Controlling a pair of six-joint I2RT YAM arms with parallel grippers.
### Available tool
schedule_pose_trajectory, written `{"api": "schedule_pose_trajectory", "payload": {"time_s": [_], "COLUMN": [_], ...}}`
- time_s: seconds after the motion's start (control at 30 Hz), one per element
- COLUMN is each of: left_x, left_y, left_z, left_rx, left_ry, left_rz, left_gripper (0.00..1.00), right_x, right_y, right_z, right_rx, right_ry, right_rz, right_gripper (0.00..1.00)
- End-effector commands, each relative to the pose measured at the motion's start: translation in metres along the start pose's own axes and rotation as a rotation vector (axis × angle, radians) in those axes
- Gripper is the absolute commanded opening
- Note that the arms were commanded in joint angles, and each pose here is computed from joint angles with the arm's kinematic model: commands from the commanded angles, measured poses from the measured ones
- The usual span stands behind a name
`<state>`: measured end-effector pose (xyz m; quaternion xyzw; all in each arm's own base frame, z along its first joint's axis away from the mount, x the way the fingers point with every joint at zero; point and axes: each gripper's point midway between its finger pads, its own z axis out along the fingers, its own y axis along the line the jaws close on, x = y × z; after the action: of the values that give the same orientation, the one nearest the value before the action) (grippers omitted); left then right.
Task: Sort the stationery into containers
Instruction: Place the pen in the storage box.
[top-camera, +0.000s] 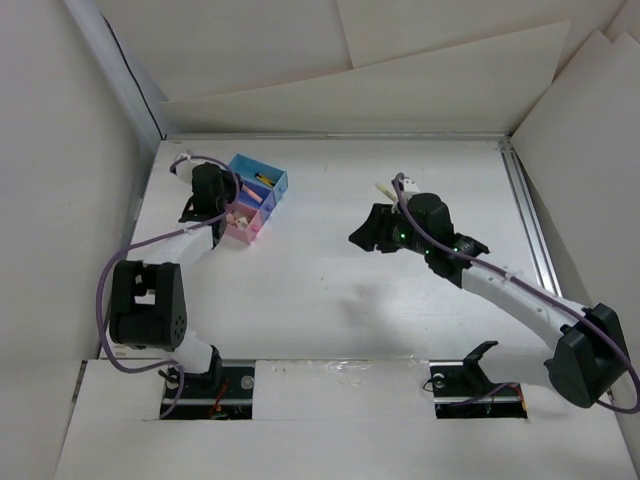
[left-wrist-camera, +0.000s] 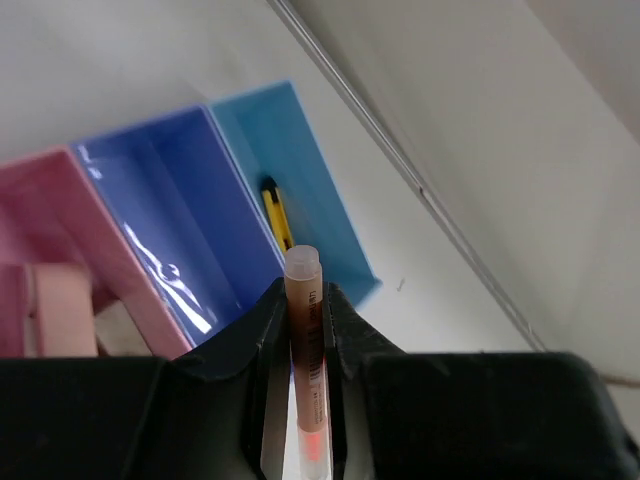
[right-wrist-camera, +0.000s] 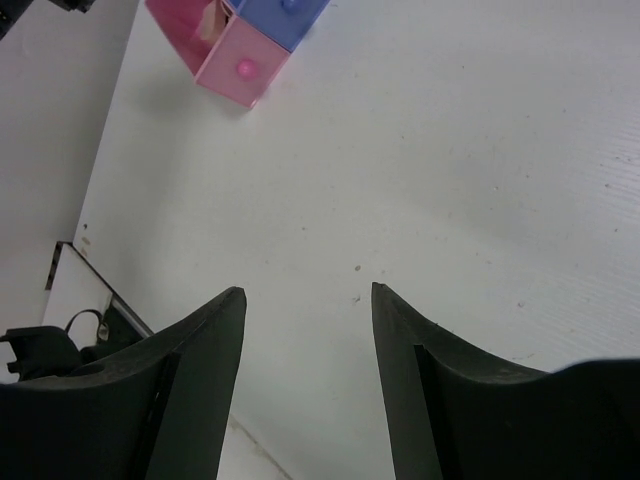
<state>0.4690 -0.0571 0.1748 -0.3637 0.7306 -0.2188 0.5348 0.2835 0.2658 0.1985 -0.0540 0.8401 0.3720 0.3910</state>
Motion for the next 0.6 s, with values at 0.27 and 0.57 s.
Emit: {"api": "schedule_pose_trajectory", "payload": {"time_s": [0.27, 0.57], "left_x": [-0.031, -0.034], "left_y": [0.014, 0.024], "left_z": [0.029, 0.042], "left_rx": [-0.081, -0.109], "left_ry": [-0.128, -0.182], "left_rz": [-0.070, -0.063], "left_gripper": [0.00, 0.00], "right_x": [-0.008, -0.005], "right_y": [0.004, -0.001], "right_z": [-0.001, 0.003], "right_rx": [-0.018, 0.000], "right_ry": [-0.042, -0.033], "right_rz": [0.005, 0.009], "right_gripper": [0.59, 0.59]}}
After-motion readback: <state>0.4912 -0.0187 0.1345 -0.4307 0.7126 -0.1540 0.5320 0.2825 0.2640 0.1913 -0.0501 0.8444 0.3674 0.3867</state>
